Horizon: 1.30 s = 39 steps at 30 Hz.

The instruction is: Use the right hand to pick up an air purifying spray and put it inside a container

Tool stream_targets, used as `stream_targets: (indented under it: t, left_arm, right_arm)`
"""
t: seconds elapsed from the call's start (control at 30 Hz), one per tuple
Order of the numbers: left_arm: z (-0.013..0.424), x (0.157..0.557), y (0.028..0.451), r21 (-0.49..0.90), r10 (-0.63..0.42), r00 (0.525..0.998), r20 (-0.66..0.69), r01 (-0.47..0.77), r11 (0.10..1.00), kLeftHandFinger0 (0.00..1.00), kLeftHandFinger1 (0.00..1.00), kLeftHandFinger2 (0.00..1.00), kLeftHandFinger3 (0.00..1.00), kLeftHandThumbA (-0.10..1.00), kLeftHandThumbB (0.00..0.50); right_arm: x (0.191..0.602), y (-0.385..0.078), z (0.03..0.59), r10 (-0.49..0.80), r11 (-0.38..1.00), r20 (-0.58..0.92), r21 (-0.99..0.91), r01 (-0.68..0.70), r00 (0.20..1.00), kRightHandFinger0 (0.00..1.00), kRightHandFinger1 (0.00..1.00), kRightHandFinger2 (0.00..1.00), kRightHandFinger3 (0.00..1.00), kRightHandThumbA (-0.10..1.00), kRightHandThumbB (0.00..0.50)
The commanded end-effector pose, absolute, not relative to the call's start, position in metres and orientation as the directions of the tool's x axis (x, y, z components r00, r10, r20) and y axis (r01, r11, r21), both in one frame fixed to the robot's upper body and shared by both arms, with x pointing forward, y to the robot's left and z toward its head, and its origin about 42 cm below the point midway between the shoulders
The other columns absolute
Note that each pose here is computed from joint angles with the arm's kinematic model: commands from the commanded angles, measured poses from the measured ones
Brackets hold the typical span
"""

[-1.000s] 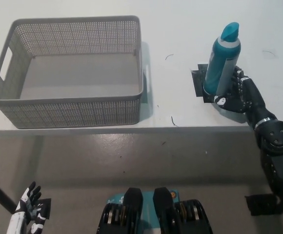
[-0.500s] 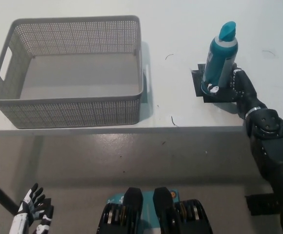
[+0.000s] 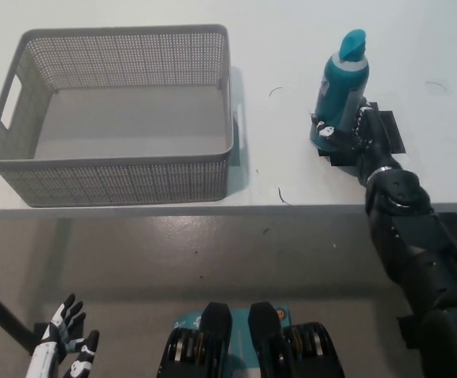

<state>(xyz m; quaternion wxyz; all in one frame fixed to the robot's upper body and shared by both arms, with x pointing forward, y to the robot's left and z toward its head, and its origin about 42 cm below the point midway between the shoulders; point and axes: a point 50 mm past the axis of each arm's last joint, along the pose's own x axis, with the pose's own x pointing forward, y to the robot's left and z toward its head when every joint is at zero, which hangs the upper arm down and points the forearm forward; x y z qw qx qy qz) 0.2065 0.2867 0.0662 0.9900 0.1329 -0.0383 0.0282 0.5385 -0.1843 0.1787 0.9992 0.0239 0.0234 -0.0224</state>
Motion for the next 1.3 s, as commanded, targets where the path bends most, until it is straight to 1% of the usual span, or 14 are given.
stream_targets:
  t: [0.0, 0.07, 0.1, 0.13, 0.2, 0.27, 0.43, 0.5, 0.67, 0.8, 0.93, 1.03, 1.1, 1.27]
  left_arm:
    - [0.078, 0.207, 0.290, 0.276, 0.027, 0.993, 0.112, -0.057, 0.960, 0.74, 0.95, 1.00, 1.00, 0.71, 0.231]
    - [0.079, 0.208, 0.289, 0.280, 0.023, 0.993, 0.112, -0.054, 0.959, 0.73, 0.94, 1.00, 1.00, 0.71, 0.218]
    - [0.079, 0.208, 0.289, 0.283, 0.023, 0.993, 0.113, -0.054, 0.958, 0.73, 0.94, 1.00, 1.00, 0.71, 0.217]
    - [0.079, 0.208, 0.289, 0.285, 0.022, 0.993, 0.116, -0.054, 0.957, 0.73, 0.94, 1.00, 1.00, 0.70, 0.209]
    - [0.079, 0.208, 0.291, 0.287, 0.018, 0.994, 0.110, -0.049, 0.957, 0.73, 0.95, 1.00, 1.00, 0.71, 0.217]
    - [0.078, 0.208, 0.292, 0.293, 0.019, 0.994, 0.109, -0.050, 0.955, 0.73, 0.94, 1.00, 1.00, 0.70, 0.213]
    - [0.077, 0.210, 0.292, 0.288, 0.019, 0.993, 0.113, -0.051, 0.956, 0.73, 0.95, 1.00, 1.00, 0.70, 0.202]
    - [0.078, 0.210, 0.292, 0.293, 0.018, 0.993, 0.113, -0.051, 0.955, 0.73, 0.95, 1.00, 1.00, 0.70, 0.205]
    - [0.075, 0.210, 0.288, 0.279, 0.015, 0.995, 0.098, -0.042, 0.959, 0.75, 0.96, 1.00, 1.00, 0.72, 0.236]
    - [0.077, 0.208, 0.287, 0.267, 0.015, 0.995, 0.100, -0.041, 0.963, 0.77, 0.97, 1.00, 1.00, 0.73, 0.242]
    - [0.078, 0.211, 0.288, 0.282, 0.006, 0.995, 0.099, -0.034, 0.959, 0.77, 0.98, 1.00, 1.00, 0.76, 0.238]
    - [0.077, 0.212, 0.289, 0.284, 0.002, 0.995, 0.102, -0.032, 0.958, 0.76, 0.98, 1.00, 1.00, 0.75, 0.249]
    - [0.077, 0.213, 0.287, 0.267, 0.002, 0.995, 0.095, -0.028, 0.963, 0.77, 0.98, 1.00, 1.00, 0.72, 0.246]
    - [0.078, 0.213, 0.286, 0.282, -0.004, 0.996, 0.092, -0.023, 0.959, 0.77, 0.98, 1.00, 1.00, 0.73, 0.221]
  right_arm:
    - [0.551, -0.171, 0.225, -0.242, 0.955, 0.103, 0.199, 0.218, 0.965, 0.56, 0.35, 0.35, 0.45, -0.10, 0.415]
    - [0.551, -0.172, 0.225, -0.231, 0.956, 0.111, 0.208, 0.205, 0.967, 0.40, 0.26, 0.30, 0.43, -0.10, 0.413]
    - [0.551, -0.172, 0.225, -0.229, 0.958, 0.114, 0.201, 0.203, 0.967, 0.38, 0.25, 0.29, 0.42, -0.10, 0.413]
    - [0.551, -0.172, 0.229, -0.221, 0.961, 0.130, 0.200, 0.193, 0.967, 0.45, 0.30, 0.30, 0.41, -0.10, 0.424]
    - [0.551, -0.168, 0.236, -0.213, 0.961, 0.163, 0.216, 0.176, 0.963, 0.36, 0.25, 0.29, 0.42, -0.09, 0.427]
    - [0.552, -0.161, 0.254, -0.191, 0.967, 0.231, 0.210, 0.143, 0.954, 0.33, 0.26, 0.32, 0.44, -0.10, 0.401]
    - [0.548, -0.134, 0.314, -0.137, 0.983, 0.367, 0.167, 0.079, 0.920, 0.37, 0.25, 0.28, 0.43, -0.03, 0.424]
    - [0.540, -0.116, 0.349, -0.078, 0.981, 0.458, 0.194, -0.013, 0.885, 0.30, 0.20, 0.26, 0.39, -0.05, 0.458]
    - [0.521, -0.087, 0.391, 0.035, 0.984, 0.561, 0.127, -0.127, 0.827, 0.27, 0.19, 0.27, 0.35, -0.05, 0.459]
    - [0.512, -0.063, 0.408, 0.090, 0.964, 0.523, 0.167, -0.206, 0.848, 0.21, 0.10, 0.17, 0.33, 0.00, 0.489]
    - [0.505, -0.042, 0.406, 0.155, 0.948, 0.518, 0.160, -0.273, 0.841, 0.19, 0.16, 0.26, 0.33, -0.06, 0.468]
    - [0.502, -0.025, 0.390, 0.203, 0.940, 0.492, 0.145, -0.310, 0.847, 0.11, 0.13, 0.24, 0.32, -0.07, 0.465]
    - [0.499, -0.011, 0.374, 0.253, 0.942, 0.479, 0.079, -0.328, 0.841, 0.06, 0.08, 0.21, 0.33, 0.00, 0.458]
    - [0.486, 0.020, 0.330, 0.344, 0.927, 0.358, 0.020, -0.375, 0.868, 0.10, 0.14, 0.28, 0.33, -0.09, 0.477]
